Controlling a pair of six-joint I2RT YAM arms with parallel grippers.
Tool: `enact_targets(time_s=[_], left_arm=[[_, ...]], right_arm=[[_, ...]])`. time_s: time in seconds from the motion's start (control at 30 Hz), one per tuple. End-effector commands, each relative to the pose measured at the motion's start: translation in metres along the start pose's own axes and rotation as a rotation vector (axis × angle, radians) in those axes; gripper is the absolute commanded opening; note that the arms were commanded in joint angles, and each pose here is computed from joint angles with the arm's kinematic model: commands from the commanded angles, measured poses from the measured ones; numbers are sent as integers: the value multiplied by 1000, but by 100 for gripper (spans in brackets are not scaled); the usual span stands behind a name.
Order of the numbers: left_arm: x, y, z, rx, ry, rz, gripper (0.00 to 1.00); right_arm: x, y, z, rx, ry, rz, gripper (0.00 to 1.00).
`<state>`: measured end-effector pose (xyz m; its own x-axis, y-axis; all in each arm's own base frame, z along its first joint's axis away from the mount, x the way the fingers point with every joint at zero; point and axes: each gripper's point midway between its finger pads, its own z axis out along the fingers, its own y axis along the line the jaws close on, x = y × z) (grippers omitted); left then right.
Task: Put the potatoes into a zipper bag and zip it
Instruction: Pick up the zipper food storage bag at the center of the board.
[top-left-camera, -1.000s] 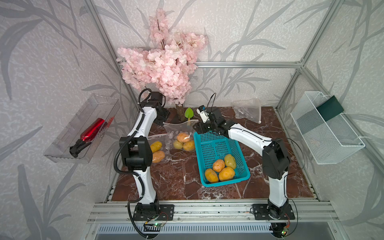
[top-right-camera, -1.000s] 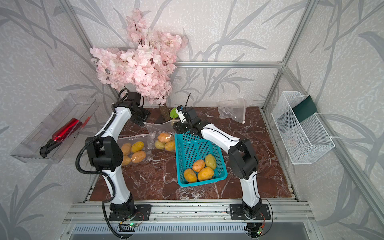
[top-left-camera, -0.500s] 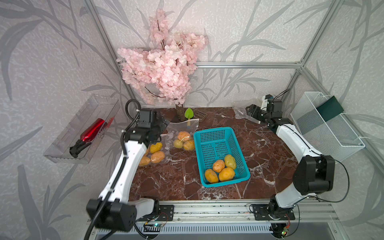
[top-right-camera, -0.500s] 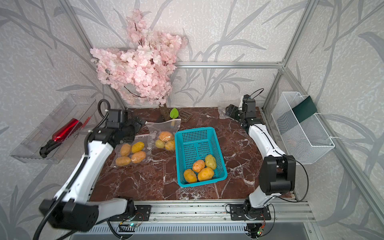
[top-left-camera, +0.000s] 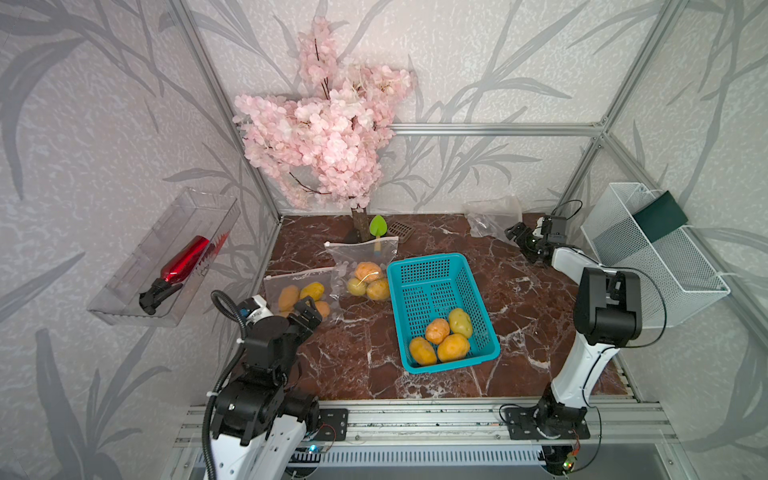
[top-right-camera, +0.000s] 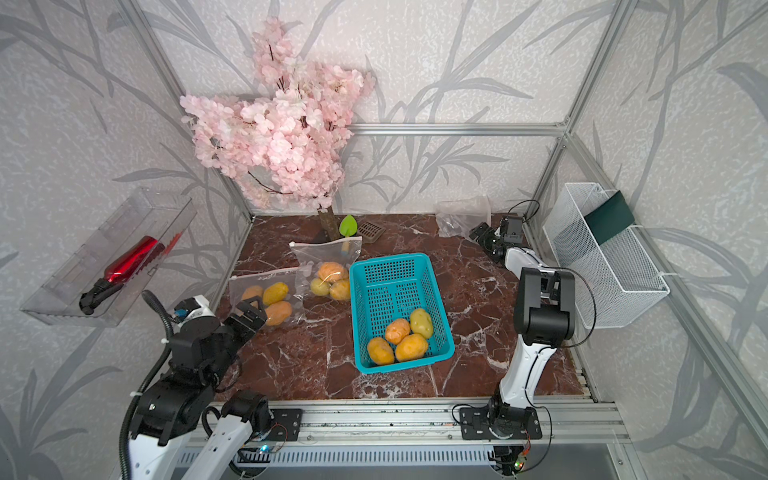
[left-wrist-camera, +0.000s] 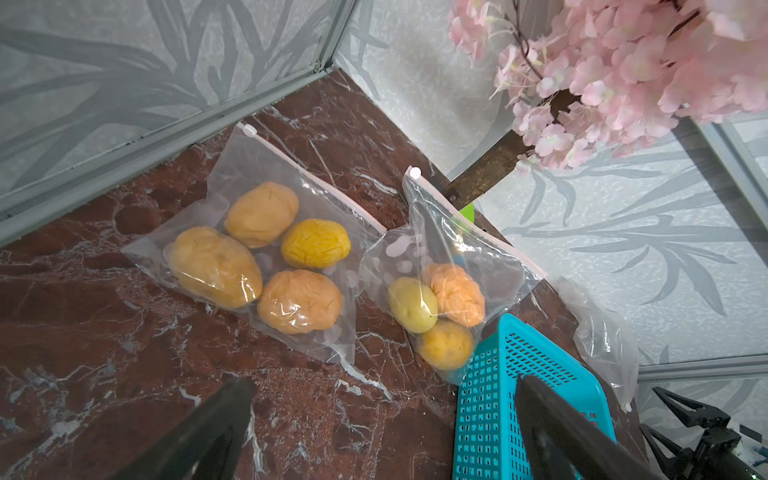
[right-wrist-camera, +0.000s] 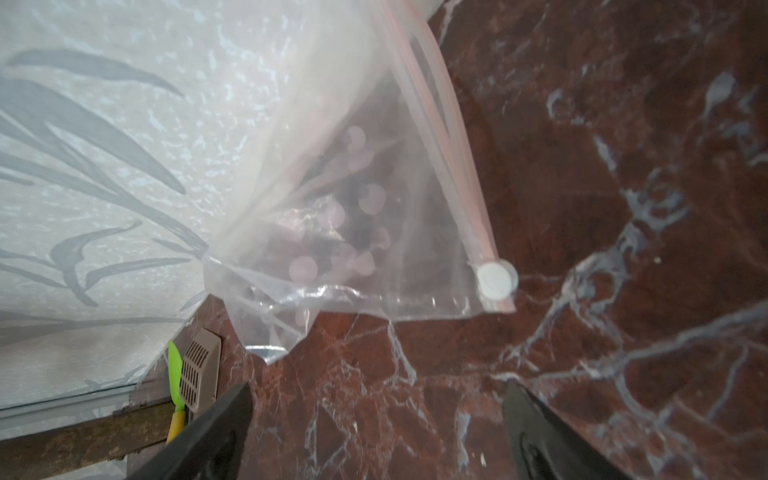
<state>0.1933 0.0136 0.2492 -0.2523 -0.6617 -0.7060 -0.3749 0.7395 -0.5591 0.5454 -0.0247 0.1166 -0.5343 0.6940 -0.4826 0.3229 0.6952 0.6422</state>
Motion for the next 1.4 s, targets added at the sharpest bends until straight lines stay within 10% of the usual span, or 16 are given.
enact_targets(time_s=[0.0, 0.77, 1.03, 1.37], left_arm=[[-3, 2, -3, -7, -14, 38, 100], [-1, 7, -2, -13, -26, 21, 100], [-3, 8, -4, -16, -37, 13, 100], [6, -14, -3, 99, 25, 1, 100]], right_arm=[[-22, -5, 5, 43, -71, -27, 96], [-29, -52, 84, -127, -124, 199, 91], [-32, -42, 90, -174, -98, 213, 40], [-30, -5, 21, -81, -170, 68, 4]])
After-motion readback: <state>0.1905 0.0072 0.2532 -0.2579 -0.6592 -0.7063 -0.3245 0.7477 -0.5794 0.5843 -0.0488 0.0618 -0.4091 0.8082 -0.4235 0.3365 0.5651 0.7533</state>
